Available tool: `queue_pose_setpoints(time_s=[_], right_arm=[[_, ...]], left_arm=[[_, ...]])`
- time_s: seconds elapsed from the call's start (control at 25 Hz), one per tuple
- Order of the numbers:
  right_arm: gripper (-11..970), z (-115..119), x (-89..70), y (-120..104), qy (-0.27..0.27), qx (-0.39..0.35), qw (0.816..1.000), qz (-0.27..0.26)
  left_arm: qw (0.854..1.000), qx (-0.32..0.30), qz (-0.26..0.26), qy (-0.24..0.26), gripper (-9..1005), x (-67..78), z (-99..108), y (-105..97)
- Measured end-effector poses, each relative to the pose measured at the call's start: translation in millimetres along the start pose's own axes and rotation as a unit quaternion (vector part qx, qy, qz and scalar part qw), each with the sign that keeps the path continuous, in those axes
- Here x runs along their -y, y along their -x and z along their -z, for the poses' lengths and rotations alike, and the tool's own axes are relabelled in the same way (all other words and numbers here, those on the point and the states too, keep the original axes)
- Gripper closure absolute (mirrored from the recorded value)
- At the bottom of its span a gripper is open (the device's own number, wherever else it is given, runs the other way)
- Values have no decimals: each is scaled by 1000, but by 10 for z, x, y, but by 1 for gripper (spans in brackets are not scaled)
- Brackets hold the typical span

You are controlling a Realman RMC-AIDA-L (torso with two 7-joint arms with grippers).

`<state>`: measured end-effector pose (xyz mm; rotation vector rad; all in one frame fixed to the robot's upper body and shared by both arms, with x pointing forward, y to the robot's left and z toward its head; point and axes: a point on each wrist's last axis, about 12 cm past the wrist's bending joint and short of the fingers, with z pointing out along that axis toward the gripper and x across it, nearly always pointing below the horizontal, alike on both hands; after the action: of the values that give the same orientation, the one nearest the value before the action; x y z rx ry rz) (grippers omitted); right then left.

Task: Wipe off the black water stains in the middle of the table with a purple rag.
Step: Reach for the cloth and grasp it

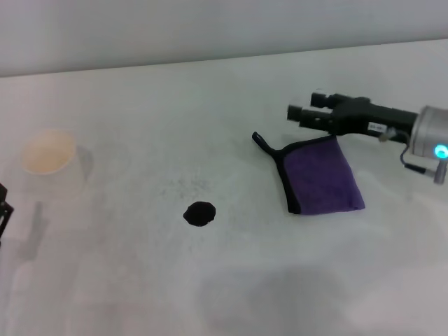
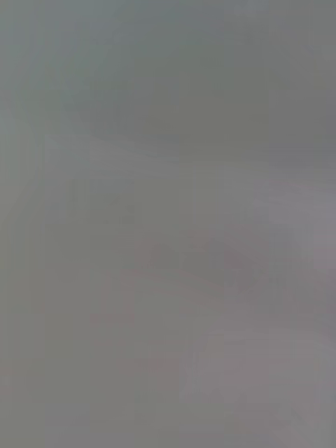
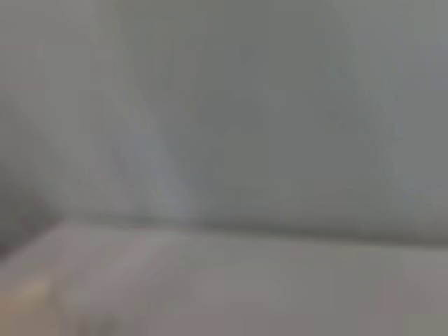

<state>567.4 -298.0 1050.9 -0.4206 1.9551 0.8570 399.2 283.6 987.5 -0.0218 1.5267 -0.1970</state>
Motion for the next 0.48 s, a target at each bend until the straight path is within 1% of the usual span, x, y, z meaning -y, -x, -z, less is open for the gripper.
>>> queue_pose_setpoints(time_s=[0.04,0.12,0.2,0.28,0.36,0.48], right_arm=[[119,-21,14,64,0,-26,1000,9],[120,-56,27,179,-1,-76,997,23],[120,-91,31,299,-4,-129,991,34],[120,-128,31,421,-17,-178,983,47],[121,-174,9,565,-41,-225,971,69],[121,-219,-124,785,-81,-276,950,118]], left_arm=[[1000,0,4,2,106,-22,-9,3],[999,-3,31,10,106,-76,-42,3],[998,-5,66,14,106,-108,-72,2],[996,-5,89,17,106,-129,-82,6],[996,-3,90,21,106,-159,-95,14],[997,-3,79,21,106,-209,-128,27]])
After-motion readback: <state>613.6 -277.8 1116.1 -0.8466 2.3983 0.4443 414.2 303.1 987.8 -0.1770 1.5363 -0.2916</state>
